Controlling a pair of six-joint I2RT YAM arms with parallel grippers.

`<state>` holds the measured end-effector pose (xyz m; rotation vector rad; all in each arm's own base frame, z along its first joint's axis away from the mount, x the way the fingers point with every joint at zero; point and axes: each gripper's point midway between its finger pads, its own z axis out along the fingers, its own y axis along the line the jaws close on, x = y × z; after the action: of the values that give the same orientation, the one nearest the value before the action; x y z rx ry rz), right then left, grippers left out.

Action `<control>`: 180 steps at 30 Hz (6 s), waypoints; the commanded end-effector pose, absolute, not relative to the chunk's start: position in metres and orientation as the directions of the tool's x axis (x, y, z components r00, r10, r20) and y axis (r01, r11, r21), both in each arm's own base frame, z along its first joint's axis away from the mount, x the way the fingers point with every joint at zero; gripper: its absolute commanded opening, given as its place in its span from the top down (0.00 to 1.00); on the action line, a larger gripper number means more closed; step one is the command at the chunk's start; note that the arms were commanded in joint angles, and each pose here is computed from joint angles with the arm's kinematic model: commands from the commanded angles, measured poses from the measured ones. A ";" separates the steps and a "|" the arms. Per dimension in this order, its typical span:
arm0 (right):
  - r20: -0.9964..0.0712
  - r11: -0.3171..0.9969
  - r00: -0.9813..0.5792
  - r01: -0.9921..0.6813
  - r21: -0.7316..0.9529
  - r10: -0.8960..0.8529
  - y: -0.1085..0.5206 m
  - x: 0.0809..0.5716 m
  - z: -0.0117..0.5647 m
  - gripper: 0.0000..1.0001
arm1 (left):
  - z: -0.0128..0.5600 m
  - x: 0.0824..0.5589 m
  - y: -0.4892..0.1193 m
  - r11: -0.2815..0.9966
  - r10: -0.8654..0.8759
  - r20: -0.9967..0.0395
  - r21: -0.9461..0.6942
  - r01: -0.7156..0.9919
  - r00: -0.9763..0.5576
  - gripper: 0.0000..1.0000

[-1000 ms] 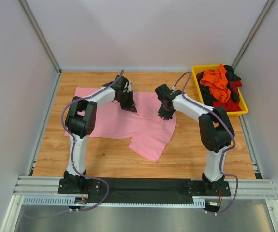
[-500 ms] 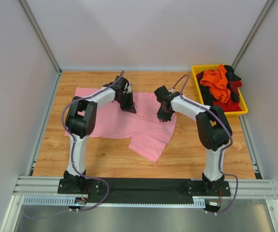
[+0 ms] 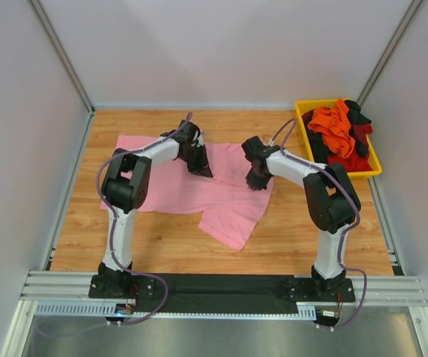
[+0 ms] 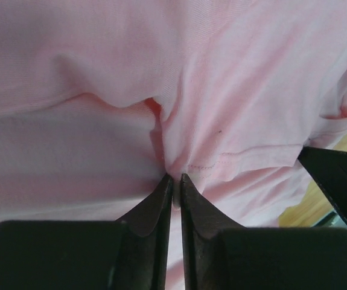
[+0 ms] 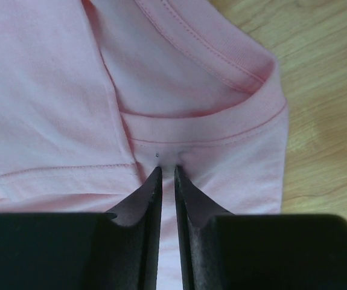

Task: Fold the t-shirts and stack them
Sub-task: Fold the tshirt

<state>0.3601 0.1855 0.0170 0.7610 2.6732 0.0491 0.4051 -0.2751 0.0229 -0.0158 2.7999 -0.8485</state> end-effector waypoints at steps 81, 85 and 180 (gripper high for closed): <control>-0.336 0.865 -0.801 0.419 0.277 0.495 0.198 0.383 0.040 1.00 | 0.040 0.414 -0.272 0.833 0.005 -0.303 -0.525 0.171 -0.953 0.52; -0.334 0.865 -0.802 0.420 0.274 0.495 0.198 0.383 0.042 1.00 | 0.041 0.414 -0.276 0.824 0.012 -0.302 -0.537 0.180 -0.953 0.53; -0.299 0.834 -0.782 0.475 0.281 0.546 0.201 0.378 0.047 1.00 | 0.067 0.429 -0.298 0.799 -0.079 -0.264 -0.594 0.098 -0.961 1.00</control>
<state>0.3655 0.1989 0.0215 0.7767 2.7120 0.2458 0.4303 -0.2940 0.0542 0.0180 2.7231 -0.8968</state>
